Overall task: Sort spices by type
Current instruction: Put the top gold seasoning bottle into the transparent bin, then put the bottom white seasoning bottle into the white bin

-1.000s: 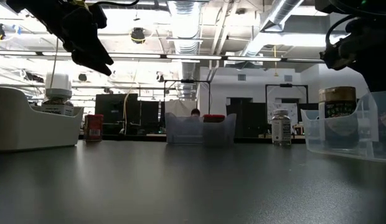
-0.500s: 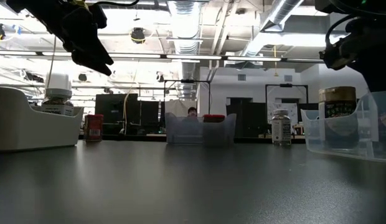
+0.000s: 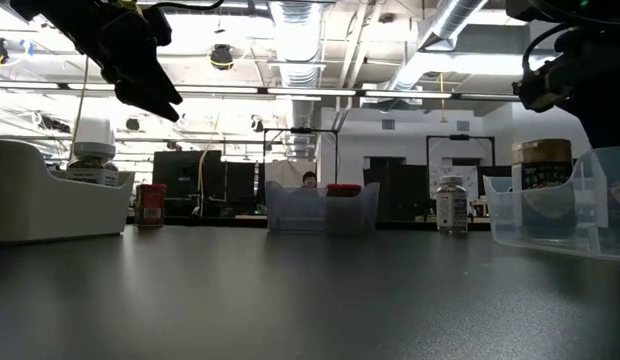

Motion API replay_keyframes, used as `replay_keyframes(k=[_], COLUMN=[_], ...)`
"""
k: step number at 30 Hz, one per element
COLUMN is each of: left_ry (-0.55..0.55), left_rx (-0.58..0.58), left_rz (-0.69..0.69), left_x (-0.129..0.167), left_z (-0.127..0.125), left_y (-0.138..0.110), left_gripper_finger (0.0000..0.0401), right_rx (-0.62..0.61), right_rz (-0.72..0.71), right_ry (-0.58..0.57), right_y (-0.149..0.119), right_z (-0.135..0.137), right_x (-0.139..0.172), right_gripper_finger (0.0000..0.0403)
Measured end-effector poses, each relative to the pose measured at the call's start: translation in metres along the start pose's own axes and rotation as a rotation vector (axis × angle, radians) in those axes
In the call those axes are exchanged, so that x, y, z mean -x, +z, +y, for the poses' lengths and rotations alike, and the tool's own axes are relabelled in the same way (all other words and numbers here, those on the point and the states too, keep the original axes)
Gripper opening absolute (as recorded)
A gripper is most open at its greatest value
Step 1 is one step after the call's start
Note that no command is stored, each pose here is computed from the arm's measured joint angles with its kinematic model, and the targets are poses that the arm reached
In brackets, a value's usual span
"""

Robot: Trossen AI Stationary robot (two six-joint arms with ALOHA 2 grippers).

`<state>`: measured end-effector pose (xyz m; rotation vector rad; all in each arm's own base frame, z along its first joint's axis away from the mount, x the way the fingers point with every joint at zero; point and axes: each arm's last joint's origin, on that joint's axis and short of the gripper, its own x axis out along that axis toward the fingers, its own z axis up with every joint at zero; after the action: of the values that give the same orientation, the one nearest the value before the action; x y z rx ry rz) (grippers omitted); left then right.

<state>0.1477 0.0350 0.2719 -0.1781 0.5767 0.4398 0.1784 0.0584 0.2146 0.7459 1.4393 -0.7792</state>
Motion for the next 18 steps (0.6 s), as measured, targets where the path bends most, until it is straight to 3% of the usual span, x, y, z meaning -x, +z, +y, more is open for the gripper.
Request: replay_keyframes(k=[7,18], left_ry=[0.0,0.0], left_rx=[0.0,0.0], left_rz=[0.0,0.0], left_x=[0.0,0.0], left_z=[0.0,0.0], left_y=[0.0,0.0], left_gripper_finger=[0.0333,0.0333], right_rx=[0.037,0.053], right_rz=[-0.001,-0.102], right_ry=[-0.002,-0.087], right_y=[0.001,-0.003], right_z=[0.002,-0.006], right_x=[0.015,0.086], right_gripper_finger=[0.0387,0.0387])
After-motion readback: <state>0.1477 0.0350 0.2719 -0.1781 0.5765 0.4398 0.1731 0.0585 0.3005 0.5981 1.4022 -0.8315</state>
